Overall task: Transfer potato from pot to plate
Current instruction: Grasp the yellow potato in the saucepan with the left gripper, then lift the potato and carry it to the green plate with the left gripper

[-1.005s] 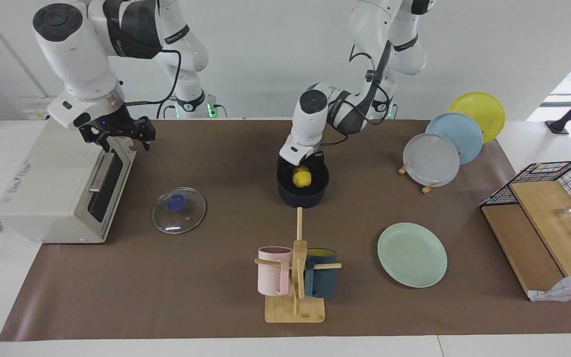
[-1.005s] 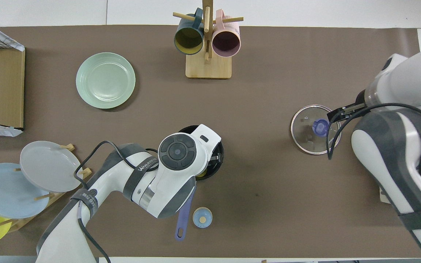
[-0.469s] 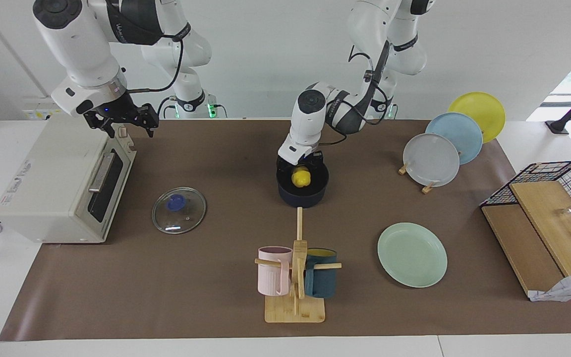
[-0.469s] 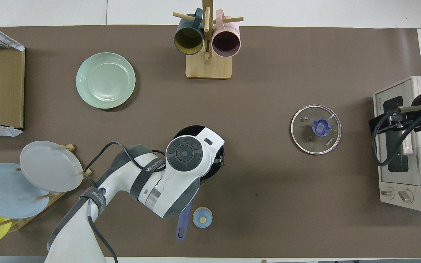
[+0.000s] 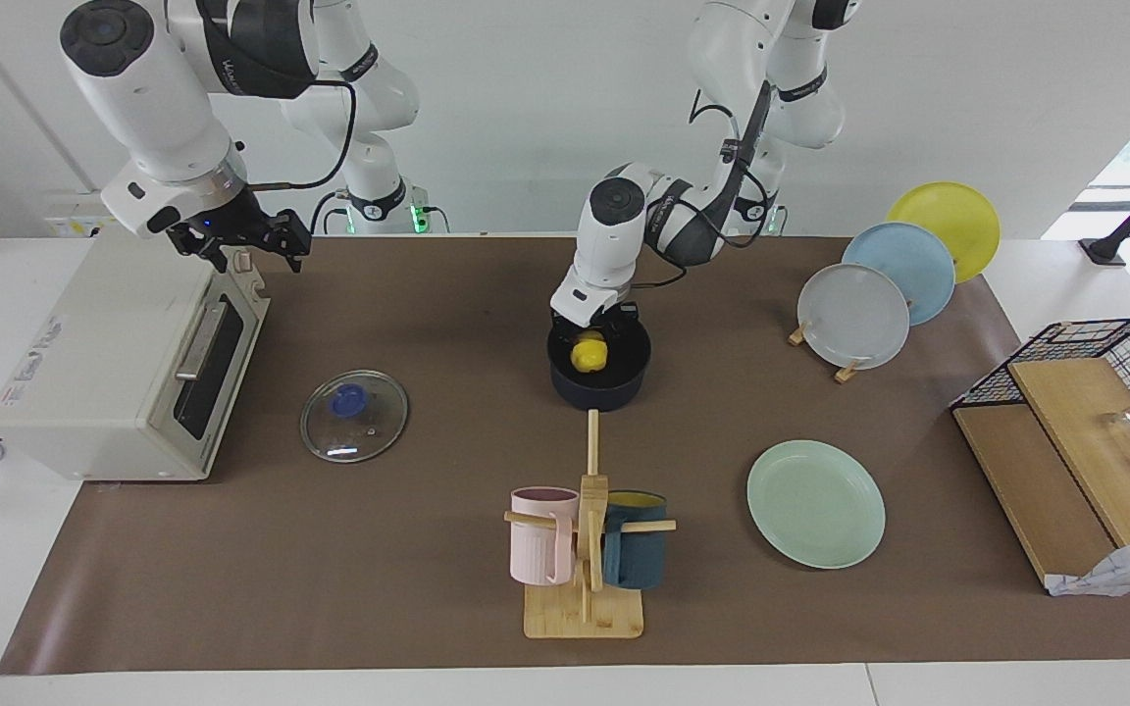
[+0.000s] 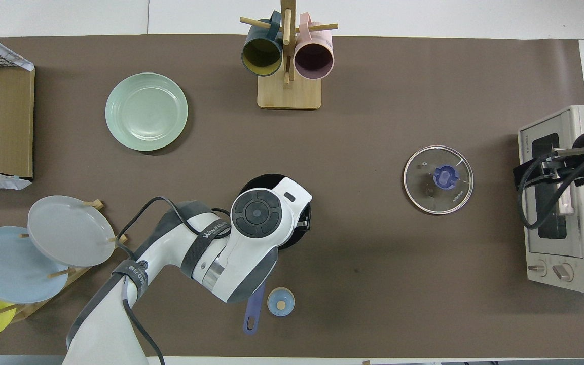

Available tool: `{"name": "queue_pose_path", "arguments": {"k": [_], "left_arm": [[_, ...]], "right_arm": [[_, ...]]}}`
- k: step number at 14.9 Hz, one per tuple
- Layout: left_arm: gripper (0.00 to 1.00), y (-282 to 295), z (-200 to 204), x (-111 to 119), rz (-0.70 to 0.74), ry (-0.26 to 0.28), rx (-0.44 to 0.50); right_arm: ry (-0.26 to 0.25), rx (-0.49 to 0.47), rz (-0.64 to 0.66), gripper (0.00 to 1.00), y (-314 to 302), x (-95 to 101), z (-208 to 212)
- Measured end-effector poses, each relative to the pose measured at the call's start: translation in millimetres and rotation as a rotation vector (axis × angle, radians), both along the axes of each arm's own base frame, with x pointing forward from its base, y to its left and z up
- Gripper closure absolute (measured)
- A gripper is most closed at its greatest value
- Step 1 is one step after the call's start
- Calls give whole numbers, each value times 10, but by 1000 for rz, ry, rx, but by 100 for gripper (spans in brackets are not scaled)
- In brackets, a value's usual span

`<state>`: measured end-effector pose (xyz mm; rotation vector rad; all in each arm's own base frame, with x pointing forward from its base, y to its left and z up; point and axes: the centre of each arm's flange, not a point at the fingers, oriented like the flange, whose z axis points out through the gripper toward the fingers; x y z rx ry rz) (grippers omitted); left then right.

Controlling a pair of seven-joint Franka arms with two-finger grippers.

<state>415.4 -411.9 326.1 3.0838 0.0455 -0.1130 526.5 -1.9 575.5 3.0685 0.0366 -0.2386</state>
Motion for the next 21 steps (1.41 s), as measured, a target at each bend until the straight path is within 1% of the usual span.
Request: {"name": "queue_pose_path", "arguments": {"k": [3, 4, 7, 9, 11, 12, 14, 16, 18, 19, 21], "left_arm": [[40, 24, 3, 27, 0, -1, 0], [41, 41, 4, 45, 2, -2, 0], [41, 100, 84, 142, 16, 8, 9], [41, 140, 354, 279, 32, 17, 10], [41, 236, 819, 433, 61, 32, -3], [41, 339, 1114, 538, 82, 38, -10], [41, 686, 1729, 824, 141, 35, -22], [41, 1241, 2132, 1187, 165, 34, -30], [41, 1905, 2279, 1609, 134, 8, -49], [41, 2271, 2247, 1815, 120, -2, -54], [41, 2877, 2017, 2165, 81, -28, -57]], "right_arm": [[-60, 2, -1, 0, -18, 43, 52], [-69, 2, -1, 0, -24, 53, 62], [-73, 1, -7, 0, -40, 60, 64], [-72, 0, -24, 0, -109, 62, 58], [-70, 1, -50, 0, -247, 62, 47], [-70, 7, -60, 0, -287, 60, 46], [-70, 14, -61, 0, -283, 60, 47], [-69, 14, -62, 0, -282, 59, 46], [-68, 14, -62, 0, -282, 58, 45], [-68, 15, -62, 0, -284, 58, 45], [-69, 14, -65, 0, -302, 57, 49]]}}
